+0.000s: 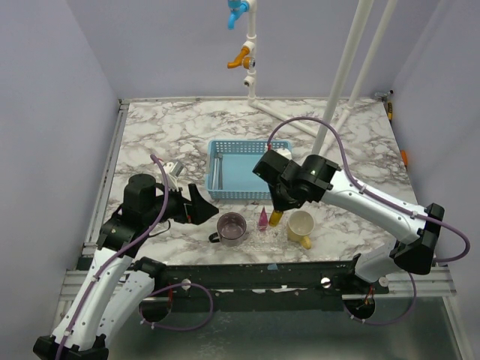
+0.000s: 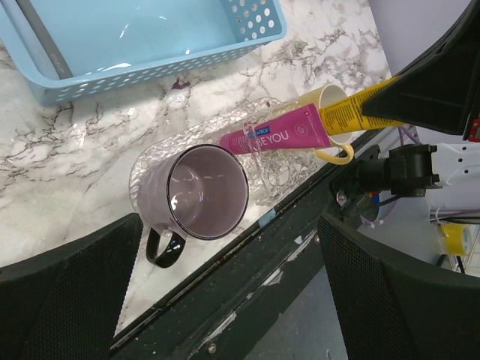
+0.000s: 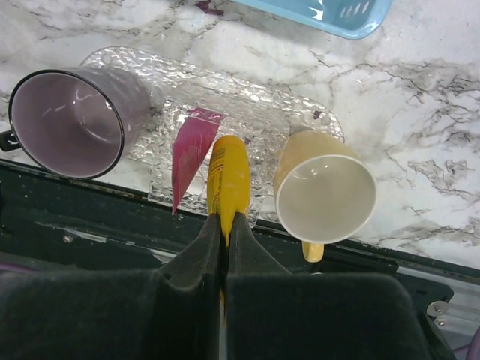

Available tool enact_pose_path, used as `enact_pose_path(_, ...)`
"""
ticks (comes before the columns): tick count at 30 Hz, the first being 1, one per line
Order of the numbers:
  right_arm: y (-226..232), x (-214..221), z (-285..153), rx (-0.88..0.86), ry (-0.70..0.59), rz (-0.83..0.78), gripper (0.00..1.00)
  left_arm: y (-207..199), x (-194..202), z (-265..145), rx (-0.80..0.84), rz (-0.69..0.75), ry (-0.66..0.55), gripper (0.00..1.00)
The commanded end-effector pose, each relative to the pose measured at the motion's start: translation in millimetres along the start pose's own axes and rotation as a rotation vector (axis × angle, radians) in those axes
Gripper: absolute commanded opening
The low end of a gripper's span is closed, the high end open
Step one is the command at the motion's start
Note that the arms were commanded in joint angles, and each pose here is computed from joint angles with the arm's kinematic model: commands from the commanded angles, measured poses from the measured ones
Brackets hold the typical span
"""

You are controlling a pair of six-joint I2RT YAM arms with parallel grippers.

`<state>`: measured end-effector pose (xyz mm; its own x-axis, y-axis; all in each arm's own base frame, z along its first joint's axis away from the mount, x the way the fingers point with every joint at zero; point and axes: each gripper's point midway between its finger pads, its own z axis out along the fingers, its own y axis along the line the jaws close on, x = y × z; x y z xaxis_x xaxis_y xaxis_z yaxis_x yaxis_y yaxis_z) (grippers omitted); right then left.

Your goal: Prepare toiletry sets of a toothbrush and toothpaste on the tray

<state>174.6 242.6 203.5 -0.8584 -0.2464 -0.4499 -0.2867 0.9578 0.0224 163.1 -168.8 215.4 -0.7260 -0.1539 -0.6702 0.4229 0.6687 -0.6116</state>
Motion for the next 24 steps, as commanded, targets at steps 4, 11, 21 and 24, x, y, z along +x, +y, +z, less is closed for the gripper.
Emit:
enact_pose_path(4, -3.3, -0.5, 12.9, 0.022, -0.021, 0.024, 0.0, 5.7, -3.8, 2.5, -0.018, 0.014, -0.023, 0.99)
enact_pose_path(11, -6.0, 3.5, 26.5, 0.046, -0.023, 0.027, 0.0, 6.4, -3.0, 3.7, -0.018, 0.01, -0.017, 0.99)
enact_pose_path(21, -8.0, 9.1, 42.3, 0.067, -0.027, 0.036, 0.0, 7.4, -3.0, 4.2, -0.023, 0.008, -0.017, 0.99)
enact_pose_path(24, -8.9, 10.4, 46.5, 0.075, -0.026, 0.034, 0.0, 7.9, -2.8, 4.5, -0.025, 0.007, -0.016, 0.99)
